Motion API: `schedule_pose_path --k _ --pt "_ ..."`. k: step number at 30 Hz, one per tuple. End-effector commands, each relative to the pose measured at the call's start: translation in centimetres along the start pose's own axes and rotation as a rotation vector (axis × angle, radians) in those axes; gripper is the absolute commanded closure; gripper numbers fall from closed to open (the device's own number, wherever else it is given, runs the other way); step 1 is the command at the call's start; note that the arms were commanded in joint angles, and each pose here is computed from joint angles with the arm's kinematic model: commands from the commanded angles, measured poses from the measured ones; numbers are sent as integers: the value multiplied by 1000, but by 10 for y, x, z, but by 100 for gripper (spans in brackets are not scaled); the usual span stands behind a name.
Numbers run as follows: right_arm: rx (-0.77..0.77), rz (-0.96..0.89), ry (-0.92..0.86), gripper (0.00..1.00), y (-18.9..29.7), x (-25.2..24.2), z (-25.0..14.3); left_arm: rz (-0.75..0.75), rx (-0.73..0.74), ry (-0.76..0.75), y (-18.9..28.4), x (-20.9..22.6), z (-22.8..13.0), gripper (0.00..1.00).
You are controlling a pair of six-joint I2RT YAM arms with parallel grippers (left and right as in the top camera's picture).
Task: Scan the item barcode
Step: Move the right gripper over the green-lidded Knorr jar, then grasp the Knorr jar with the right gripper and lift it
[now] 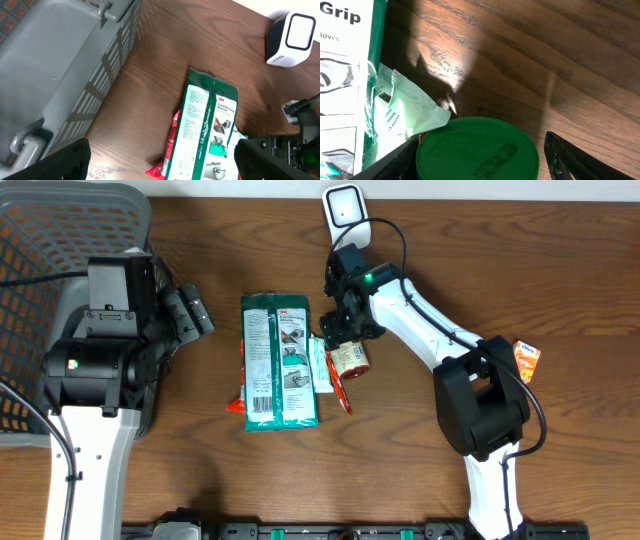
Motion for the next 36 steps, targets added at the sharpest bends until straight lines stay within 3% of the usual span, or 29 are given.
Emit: schedule_pose_path --k 1,11,28,36 --pt "-1 -3 19 25 -2 6 1 6 -10 -10 2 1 2 8" --pt "1 -3 19 26 -3 6 1 6 -10 -10 2 1 2 9" --pt "9 -3 18 41 -3 6 0 6 -10 -10 2 1 2 9" --pt "11 -3 18 44 -3 6 -1 6 -10 -10 2 1 2 9"
Point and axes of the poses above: each gripper's point midway between its finger pads, its own y axis back along the fingers, its own x axis along the line the jaws close on, z = x × y, the point moved 10 cm from there along y, back along the fingers, and after that the axes turned 10 degrees about y, right-handed, at the moved point
